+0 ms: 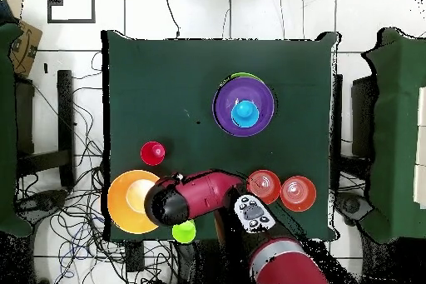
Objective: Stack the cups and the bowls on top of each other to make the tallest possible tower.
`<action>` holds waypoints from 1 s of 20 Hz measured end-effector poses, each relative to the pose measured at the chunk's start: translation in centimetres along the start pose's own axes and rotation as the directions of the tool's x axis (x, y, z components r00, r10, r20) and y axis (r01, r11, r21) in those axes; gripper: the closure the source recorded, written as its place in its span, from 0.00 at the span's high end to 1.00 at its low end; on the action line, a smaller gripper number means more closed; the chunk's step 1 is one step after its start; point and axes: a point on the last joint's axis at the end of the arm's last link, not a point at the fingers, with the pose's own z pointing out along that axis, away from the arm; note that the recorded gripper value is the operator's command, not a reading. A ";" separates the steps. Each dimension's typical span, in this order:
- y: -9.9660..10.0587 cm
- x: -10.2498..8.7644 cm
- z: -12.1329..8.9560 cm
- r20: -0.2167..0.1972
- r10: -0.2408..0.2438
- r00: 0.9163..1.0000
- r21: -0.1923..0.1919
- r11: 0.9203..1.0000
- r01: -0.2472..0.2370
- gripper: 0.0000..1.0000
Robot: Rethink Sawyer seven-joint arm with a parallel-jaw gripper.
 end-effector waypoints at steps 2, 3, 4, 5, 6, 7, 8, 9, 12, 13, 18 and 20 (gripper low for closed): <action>-0.2 0.4 0.1 -0.006 0.008 1.000 0.006 1.000 -0.008 1.00; -0.3 0.5 0.1 -0.006 0.009 1.000 0.006 1.000 -0.009 1.00; -0.3 0.7 0.3 -0.009 0.013 1.000 0.008 1.000 -0.013 1.00; -0.3 0.9 0.5 -0.011 0.016 1.000 0.008 1.000 -0.016 1.00; -0.3 1.0 0.6 -0.012 0.018 1.000 0.008 1.000 -0.018 1.00; -0.3 1.3 0.9 -0.016 0.021 1.000 0.007 1.000 -0.021 1.00; -0.2 1.5 1.2 -0.021 0.024 1.000 0.005 1.000 -0.024 1.00; -0.1 1.9 1.6 -0.028 0.027 0.999 0.003 1.000 -0.027 1.00; 0.2 2.9 2.8 -0.040 0.033 0.999 -0.002 0.999 -0.033 1.00; 0.3 3.2 3.2 -0.042 0.034 0.999 -0.003 0.999 -0.034 1.00; 0.6 4.7 4.6 -0.057 0.049 0.997 -0.010 0.999 -0.049 1.00; 0.7 5.4 5.1 -0.064 0.054 0.997 -0.010 0.998 -0.054 1.00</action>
